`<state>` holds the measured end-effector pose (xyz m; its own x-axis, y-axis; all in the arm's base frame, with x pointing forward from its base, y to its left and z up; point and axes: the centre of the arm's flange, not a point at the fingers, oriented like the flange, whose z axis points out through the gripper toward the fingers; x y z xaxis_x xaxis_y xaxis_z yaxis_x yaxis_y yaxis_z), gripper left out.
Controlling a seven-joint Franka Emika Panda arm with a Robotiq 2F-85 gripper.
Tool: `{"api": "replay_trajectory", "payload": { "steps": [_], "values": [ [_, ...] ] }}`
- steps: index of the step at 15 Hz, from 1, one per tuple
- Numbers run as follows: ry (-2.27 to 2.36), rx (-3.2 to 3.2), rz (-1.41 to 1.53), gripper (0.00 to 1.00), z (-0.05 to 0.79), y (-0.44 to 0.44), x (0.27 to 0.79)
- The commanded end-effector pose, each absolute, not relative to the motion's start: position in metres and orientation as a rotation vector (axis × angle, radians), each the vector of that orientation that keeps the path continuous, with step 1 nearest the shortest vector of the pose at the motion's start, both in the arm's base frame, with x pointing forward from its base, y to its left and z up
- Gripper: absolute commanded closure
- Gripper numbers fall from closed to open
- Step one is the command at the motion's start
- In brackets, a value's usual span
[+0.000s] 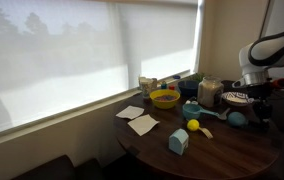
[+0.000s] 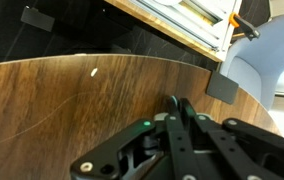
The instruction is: Pick up the upside down measuring spoon and put it the right way up on the table
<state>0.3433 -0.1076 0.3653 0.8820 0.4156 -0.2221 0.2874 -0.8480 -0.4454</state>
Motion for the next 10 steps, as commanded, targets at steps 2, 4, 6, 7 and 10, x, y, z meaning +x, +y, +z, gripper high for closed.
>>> {"api": "replay_trajectory", "payload": {
  "steps": [2,4,6,7,10],
  "values": [
    [-0.538,-2.705,0.463,0.98,0.379,-0.097,0.344],
    [-0.567,-2.768,0.496,0.93,0.389,-0.087,0.345],
    [-0.596,-2.854,0.524,0.96,0.398,-0.074,0.346],
    [-0.611,-2.888,0.538,0.97,0.401,-0.068,0.347],
    [-0.664,-3.019,0.575,0.98,0.410,-0.046,0.348]
  ]
}}
